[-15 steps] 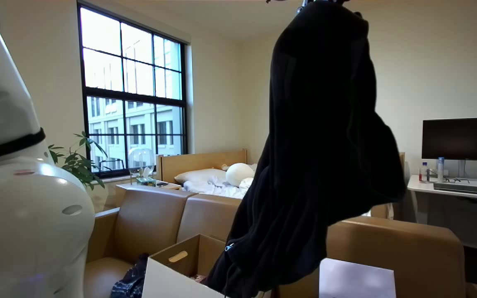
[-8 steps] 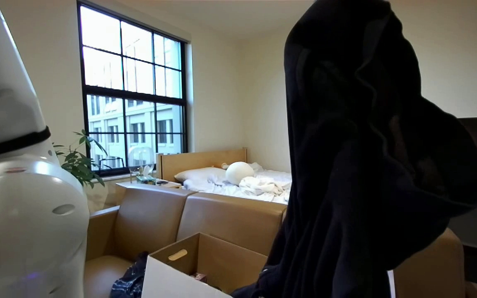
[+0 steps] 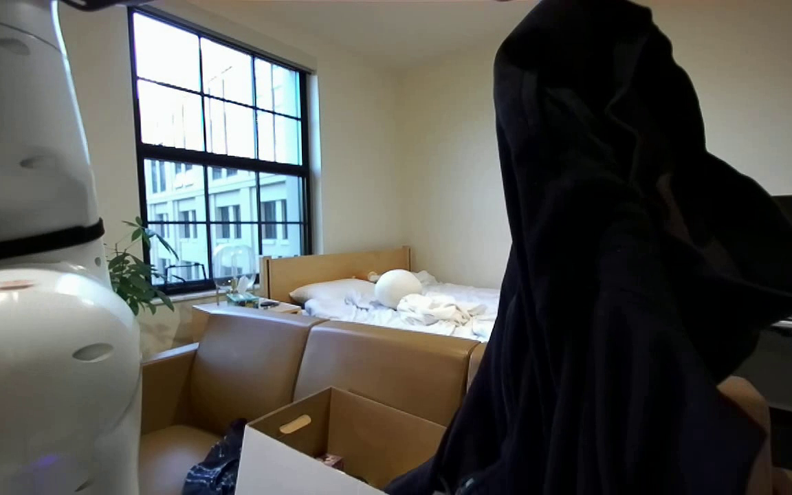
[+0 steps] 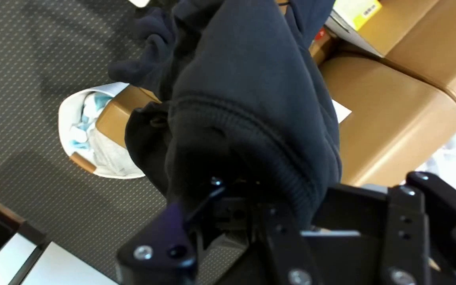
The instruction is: Remove the black jersey out of the box
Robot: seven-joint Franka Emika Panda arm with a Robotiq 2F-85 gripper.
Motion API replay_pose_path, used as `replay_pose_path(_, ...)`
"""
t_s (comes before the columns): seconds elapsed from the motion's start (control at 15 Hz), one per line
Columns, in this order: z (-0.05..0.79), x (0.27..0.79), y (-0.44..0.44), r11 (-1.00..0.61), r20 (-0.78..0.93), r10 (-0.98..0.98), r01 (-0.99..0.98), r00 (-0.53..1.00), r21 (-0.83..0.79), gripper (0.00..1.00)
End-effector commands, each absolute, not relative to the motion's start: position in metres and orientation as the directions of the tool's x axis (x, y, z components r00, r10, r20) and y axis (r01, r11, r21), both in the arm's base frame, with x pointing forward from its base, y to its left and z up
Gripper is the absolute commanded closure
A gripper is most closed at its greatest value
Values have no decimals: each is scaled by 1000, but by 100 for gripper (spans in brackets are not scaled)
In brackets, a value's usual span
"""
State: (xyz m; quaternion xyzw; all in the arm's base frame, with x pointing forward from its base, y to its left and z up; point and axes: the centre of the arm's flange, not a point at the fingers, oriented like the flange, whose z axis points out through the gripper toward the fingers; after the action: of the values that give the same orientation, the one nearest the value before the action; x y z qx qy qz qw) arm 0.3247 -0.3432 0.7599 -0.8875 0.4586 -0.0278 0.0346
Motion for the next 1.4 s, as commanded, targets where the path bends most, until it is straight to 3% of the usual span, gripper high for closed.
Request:
replay_pose_path(0.0,816,355,-391,-452,-26,-882,-862,470,-230,100)
replay_pose_path(0.73,857,364,-457,-16,-163,-979,-838,125,-545,100)
replay_pose_path(1.07,855,373,-466,18,-167,-982,-841,86,-541,100)
replay_pose_path(1.33,834,388,-444,-49,-161,-975,-860,151,-507,100)
